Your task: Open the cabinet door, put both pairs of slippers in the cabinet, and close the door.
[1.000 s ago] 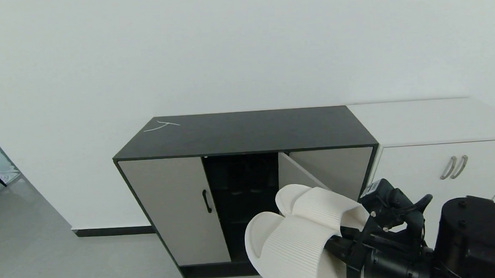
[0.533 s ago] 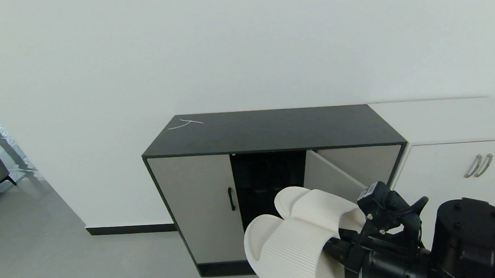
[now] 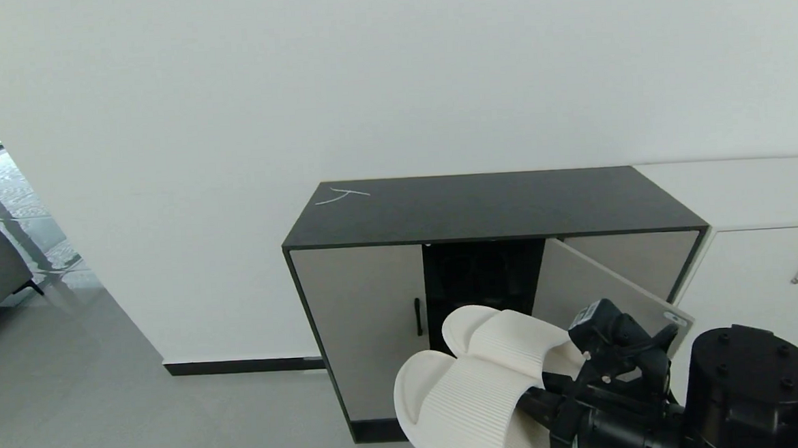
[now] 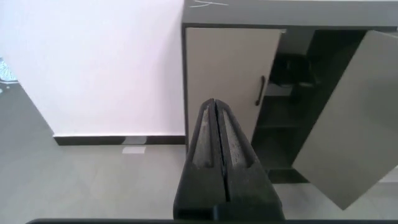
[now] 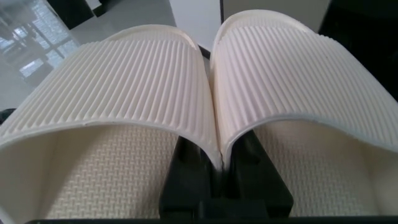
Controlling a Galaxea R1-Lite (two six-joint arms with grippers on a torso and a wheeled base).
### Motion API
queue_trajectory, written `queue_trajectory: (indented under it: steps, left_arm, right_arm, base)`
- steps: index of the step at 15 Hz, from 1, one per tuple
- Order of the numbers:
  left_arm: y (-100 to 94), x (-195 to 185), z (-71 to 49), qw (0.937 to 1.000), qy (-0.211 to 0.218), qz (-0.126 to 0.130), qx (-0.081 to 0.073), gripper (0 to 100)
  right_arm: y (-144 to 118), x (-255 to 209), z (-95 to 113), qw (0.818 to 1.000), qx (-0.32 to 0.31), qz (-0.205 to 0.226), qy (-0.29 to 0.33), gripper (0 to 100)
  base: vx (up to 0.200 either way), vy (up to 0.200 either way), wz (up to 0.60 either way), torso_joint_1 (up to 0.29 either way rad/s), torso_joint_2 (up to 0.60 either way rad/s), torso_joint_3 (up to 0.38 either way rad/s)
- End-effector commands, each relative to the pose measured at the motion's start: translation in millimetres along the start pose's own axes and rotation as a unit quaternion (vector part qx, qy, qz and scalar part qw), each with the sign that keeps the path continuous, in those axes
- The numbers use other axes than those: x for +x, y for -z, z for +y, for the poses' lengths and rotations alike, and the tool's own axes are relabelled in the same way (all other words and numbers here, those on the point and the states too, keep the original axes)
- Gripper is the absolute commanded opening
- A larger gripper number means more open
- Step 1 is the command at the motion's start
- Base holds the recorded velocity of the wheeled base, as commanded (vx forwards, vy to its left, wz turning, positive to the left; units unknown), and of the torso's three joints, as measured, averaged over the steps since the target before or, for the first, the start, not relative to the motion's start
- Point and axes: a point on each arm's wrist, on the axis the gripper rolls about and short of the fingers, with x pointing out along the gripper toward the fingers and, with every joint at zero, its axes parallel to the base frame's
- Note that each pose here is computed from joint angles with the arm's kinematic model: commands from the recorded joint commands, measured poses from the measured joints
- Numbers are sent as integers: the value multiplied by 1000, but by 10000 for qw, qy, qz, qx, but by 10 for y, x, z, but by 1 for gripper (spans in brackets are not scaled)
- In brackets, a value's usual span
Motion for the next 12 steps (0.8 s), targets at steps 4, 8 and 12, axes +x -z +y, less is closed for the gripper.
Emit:
queue_trajectory:
  steps: [4, 8, 12]
  left_arm:
    - [1, 1, 0, 10000, 0, 13, 4, 0]
    - [1, 1, 0, 10000, 0, 13, 4, 0]
    - [1, 1, 0, 10000, 0, 13, 4, 0]
  right_arm:
    - [76, 57, -79, 9989, 37, 133, 439, 0]
    - [42, 132, -360, 9883, 194, -9, 1514, 0]
    - [86, 264, -569, 9823, 263, 41, 1855, 0]
  base:
    - [50, 0, 0, -1, 1, 1]
    - [200, 0, 0, 3, 5, 2]
    - [50, 0, 0, -2, -2, 3]
